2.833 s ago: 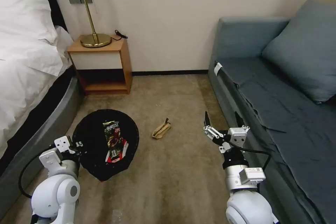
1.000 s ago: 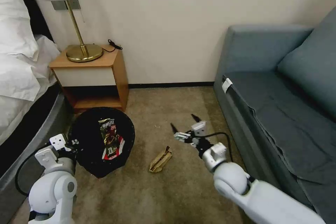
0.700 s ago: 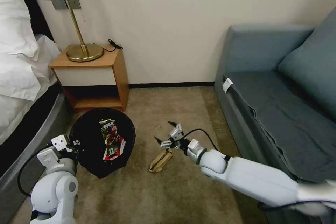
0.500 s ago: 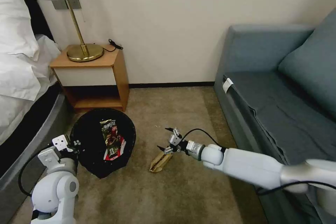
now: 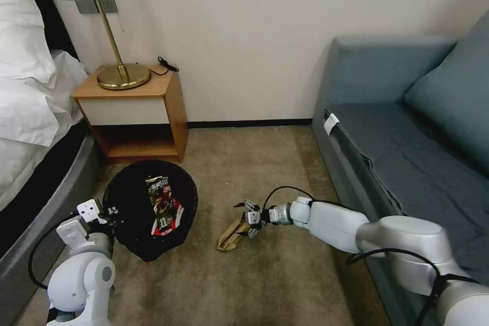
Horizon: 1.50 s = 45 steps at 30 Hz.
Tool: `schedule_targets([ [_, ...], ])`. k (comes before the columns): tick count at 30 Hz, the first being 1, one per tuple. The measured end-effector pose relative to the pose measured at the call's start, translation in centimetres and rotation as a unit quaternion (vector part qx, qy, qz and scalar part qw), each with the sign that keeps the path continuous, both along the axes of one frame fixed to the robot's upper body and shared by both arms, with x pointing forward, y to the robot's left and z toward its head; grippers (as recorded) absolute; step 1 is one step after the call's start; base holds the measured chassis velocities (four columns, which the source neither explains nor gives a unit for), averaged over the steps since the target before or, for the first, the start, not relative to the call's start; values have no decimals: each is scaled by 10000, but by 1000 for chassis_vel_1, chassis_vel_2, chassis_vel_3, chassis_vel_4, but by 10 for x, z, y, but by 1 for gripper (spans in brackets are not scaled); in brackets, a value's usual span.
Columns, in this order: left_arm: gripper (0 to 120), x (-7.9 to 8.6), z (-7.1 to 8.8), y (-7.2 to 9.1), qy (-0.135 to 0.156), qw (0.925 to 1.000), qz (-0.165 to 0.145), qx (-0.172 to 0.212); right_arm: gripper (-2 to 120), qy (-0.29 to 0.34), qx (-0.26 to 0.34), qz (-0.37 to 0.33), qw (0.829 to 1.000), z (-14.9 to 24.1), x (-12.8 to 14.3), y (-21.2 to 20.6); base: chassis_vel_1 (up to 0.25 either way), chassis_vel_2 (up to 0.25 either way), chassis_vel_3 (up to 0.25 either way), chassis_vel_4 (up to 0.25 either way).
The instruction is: Pick up the trash bin, then pick up the garbage on the floor and place it into the trash bin.
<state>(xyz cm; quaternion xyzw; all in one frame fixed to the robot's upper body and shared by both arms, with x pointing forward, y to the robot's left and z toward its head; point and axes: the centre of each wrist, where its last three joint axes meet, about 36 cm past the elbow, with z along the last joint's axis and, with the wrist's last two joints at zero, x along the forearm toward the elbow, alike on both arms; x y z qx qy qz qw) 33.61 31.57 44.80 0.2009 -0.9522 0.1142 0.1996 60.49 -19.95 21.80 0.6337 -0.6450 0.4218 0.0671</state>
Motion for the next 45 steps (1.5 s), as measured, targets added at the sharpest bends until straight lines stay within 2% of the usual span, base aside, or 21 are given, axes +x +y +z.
schedule_targets([
  [7,3,-5,1,-3,-13,10000,-6,-32,100,57,-205,104,9997,-15,-4,18,0,0,0,0],
  [25,3,-7,-1,-4,-13,10000,-8,-64,99,147,-205,-8,9997,-37,-28,44,0,0,0,0],
  [28,3,-7,-2,-4,-11,10000,-5,-64,95,137,-207,-29,9997,-39,-30,46,0,0,0,0],
  [32,3,-9,-3,-4,-6,10000,10,-72,82,114,-219,-62,9997,-45,-38,51,0,0,0,0],
  [33,3,-9,-3,-4,-6,10000,10,-72,82,114,-219,-62,9997,-45,-38,51,0,0,0,0],
  [36,3,-11,-2,-4,-11,10000,10,-69,67,102,-254,-119,9996,-48,-40,50,0,0,0,0],
  [45,3,-12,-3,-5,-11,10000,-1,-66,56,14,-395,-381,9985,-45,-34,41,0,0,0,0],
])
